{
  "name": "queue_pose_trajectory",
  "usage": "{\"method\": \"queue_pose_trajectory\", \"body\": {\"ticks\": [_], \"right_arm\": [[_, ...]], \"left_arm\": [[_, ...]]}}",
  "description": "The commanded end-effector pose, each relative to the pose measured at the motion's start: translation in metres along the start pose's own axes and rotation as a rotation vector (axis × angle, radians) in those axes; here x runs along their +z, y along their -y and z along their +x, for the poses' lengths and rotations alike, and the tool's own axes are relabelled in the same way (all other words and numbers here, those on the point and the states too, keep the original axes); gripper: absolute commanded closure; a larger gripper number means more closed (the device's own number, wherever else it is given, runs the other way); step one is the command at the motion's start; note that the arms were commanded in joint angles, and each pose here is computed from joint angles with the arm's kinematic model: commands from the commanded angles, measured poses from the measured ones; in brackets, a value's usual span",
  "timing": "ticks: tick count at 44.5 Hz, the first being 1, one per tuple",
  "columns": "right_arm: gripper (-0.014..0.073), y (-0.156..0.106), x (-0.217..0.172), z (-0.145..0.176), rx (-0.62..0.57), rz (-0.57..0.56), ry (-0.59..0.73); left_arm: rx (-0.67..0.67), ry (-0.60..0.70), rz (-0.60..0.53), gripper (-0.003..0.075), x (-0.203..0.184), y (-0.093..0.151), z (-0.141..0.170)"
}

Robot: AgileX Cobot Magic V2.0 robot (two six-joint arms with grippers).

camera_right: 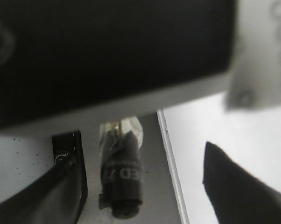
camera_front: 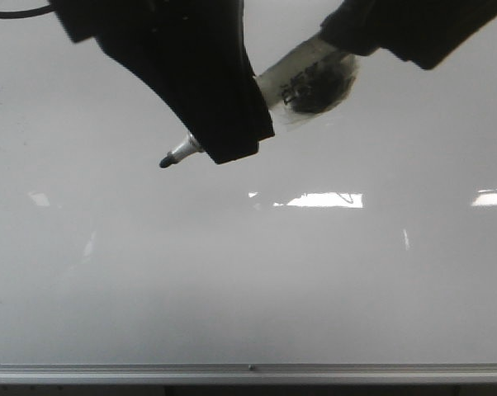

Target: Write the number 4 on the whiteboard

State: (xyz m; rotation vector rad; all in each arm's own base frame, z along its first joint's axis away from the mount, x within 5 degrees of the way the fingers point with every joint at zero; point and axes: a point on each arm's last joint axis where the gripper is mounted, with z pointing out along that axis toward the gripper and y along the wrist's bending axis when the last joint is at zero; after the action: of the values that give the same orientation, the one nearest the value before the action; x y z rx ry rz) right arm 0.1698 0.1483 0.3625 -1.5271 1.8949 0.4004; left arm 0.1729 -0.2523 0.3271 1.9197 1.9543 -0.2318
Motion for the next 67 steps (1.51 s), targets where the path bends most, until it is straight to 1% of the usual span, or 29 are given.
{"method": "queue_pose_trajectory", "body": {"ticks": [1, 4, 7, 18, 25, 31, 34, 38, 43, 47, 49, 52, 54, 55, 57, 58, 59, 62, 64, 67], "right_arm": [[0.0034, 0.000, -0.010, -0.017, -0.009, -0.011, 0.097], [0.0038, -0.001, -0.009, -0.017, -0.028, -0.029, 0.095], [0.0062, -0.001, -0.007, -0.016, -0.026, -0.043, 0.084], [0.0238, -0.002, -0.006, -0.015, -0.027, -0.055, 0.072], [0.0253, -0.001, -0.006, -0.014, -0.037, -0.047, 0.057], [0.0254, -0.003, -0.006, -0.012, -0.039, -0.065, 0.042], [0.0276, -0.003, -0.006, -0.012, -0.039, -0.067, 0.039], [0.0345, -0.003, -0.006, -0.011, -0.039, -0.072, 0.034], [0.0470, -0.003, -0.006, -0.011, -0.034, -0.074, 0.032], [0.0554, -0.003, -0.006, -0.011, -0.029, -0.074, 0.031], [0.0594, -0.003, -0.006, -0.011, -0.030, -0.073, 0.028], [0.0629, -0.003, -0.006, -0.011, -0.029, -0.072, 0.028], [0.0643, -0.003, -0.006, -0.011, -0.027, -0.072, 0.028], [0.0647, -0.003, -0.006, -0.011, -0.023, -0.072, 0.028], [0.0651, -0.003, -0.006, -0.011, -0.019, -0.071, 0.028], [0.0651, -0.003, -0.006, -0.011, -0.015, -0.070, 0.027], [0.0651, -0.003, -0.006, -0.011, -0.014, -0.069, 0.027], [0.0651, -0.003, -0.006, -0.010, -0.013, -0.067, 0.024], [0.0651, -0.002, -0.007, -0.010, -0.014, -0.060, 0.016], [0.0651, -0.001, -0.008, -0.008, -0.006, -0.042, 0.000]], "left_arm": [[0.015, 0.097, -0.055, 0.0741, -0.020, -0.001, -0.009], [0.017, 0.106, -0.062, 0.0741, -0.020, -0.001, -0.010], [0.017, 0.110, -0.065, 0.0741, -0.020, -0.001, -0.011], [0.017, 0.107, -0.063, 0.0741, -0.020, -0.001, -0.010], [0.017, 0.107, -0.063, 0.0741, -0.020, -0.001, -0.010], [0.017, 0.107, -0.063, 0.0740, -0.020, -0.001, -0.010], [0.017, 0.107, -0.063, 0.0740, -0.020, -0.001, -0.010], [0.017, 0.107, -0.063, 0.0741, -0.020, -0.001, -0.010], [0.017, 0.107, -0.063, 0.0740, -0.020, -0.001, -0.010], [0.017, 0.111, -0.065, 0.0734, -0.020, -0.001, -0.011], [0.017, 0.110, -0.065, 0.0717, -0.020, -0.001, -0.011], [0.017, 0.110, -0.065, 0.0639, -0.020, -0.001, -0.011], [0.017, 0.110, -0.065, 0.0566, -0.020, -0.001, -0.011], [0.017, 0.110, -0.065, 0.0509, -0.020, -0.001, -0.011], [0.015, 0.110, -0.066, 0.0434, -0.020, -0.002, -0.010], [0.016, 0.111, -0.069, 0.0376, -0.021, -0.002, -0.010], [0.018, 0.113, -0.072, 0.0336, -0.022, -0.002, -0.010], [0.012, 0.120, -0.081, 0.0247, -0.028, -0.001, -0.008], [-0.013, 0.127, -0.091, 0.0236, -0.032, -0.002, -0.007], [-0.055, 0.143, -0.105, 0.0240, -0.042, -0.001, -0.003]]}}
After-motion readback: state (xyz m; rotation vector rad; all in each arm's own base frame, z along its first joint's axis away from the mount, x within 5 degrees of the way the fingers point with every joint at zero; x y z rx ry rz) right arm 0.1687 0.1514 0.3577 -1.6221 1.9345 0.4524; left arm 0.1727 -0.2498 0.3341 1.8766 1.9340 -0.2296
